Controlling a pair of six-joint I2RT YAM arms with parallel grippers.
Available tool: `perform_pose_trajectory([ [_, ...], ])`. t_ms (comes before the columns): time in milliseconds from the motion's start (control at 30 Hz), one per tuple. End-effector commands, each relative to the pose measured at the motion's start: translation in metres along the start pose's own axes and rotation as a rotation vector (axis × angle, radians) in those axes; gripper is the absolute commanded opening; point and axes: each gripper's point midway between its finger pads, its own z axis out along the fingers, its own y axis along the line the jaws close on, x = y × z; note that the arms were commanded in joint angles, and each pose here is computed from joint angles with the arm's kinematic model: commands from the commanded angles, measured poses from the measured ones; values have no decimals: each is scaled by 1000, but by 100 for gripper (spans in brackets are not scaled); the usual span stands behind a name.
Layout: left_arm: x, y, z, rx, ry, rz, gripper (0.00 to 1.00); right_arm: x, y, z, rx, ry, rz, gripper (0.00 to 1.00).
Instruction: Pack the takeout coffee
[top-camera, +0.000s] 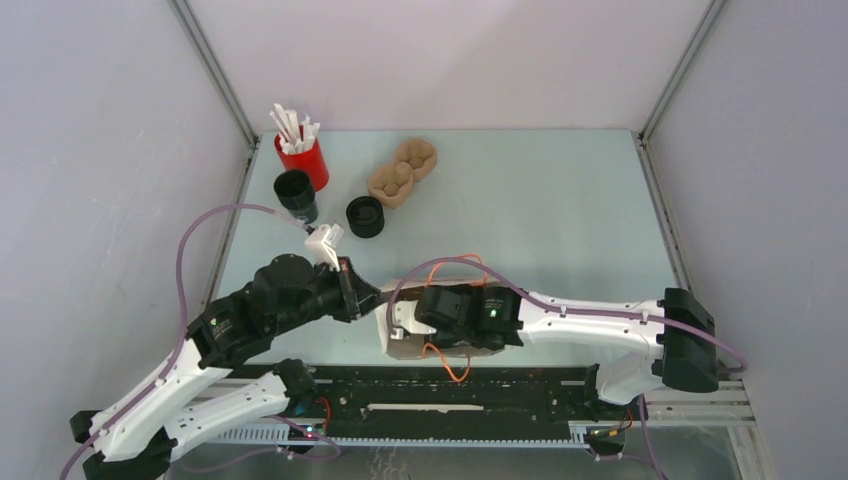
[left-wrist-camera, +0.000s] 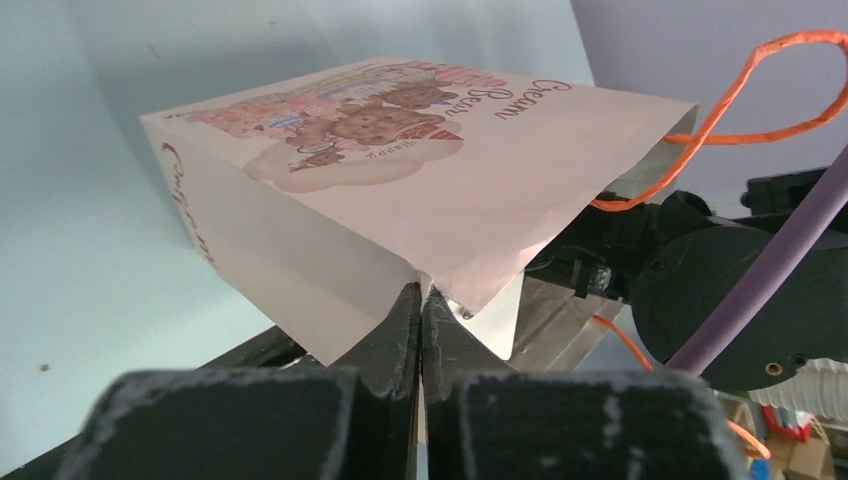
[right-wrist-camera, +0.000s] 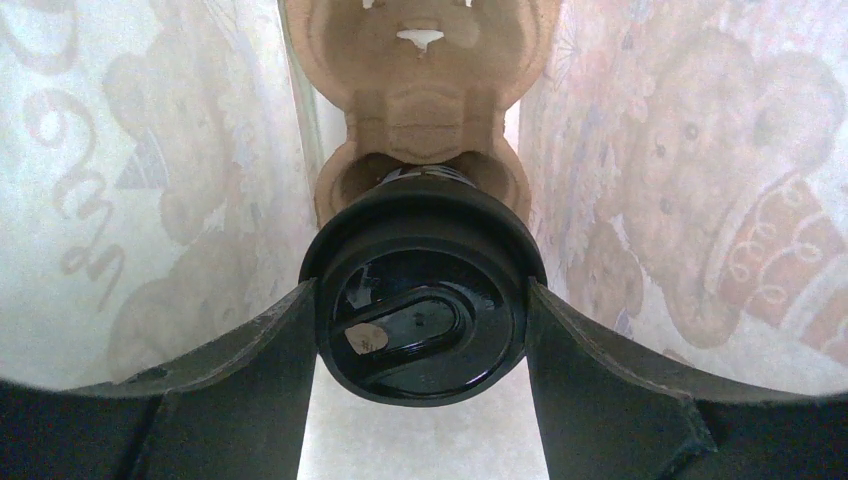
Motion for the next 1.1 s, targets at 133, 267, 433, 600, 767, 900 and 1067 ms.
perform_pose_trajectory([
  [133, -39, -4, -8, -84, -91, 78, 8, -3, -5, 6, -99, -41, 54, 30],
  [267, -52, 4, -8, -167, -110, 132, 14, 2, -9, 9, -130, -38, 88, 30],
  [433, -70, 3, -7, -209, -138, 190, 32, 4, -9, 17, -192, -45, 137, 30],
  [600, -88, 5, -10, -270, -171, 252, 55, 6, -13, 26, -255, -24, 208, 30],
  [767, -99, 8, -21, -300, -212, 295, 69, 4, -10, 30, -360, -6, 265, 30],
  [900, -103, 15, -30, -327, -244, 311, 72, 5, -6, 29, -453, 5, 304, 31],
  [1067, -104, 22, -38, -342, -273, 317, 72, 13, 3, 35, -536, 30, 331, 31],
])
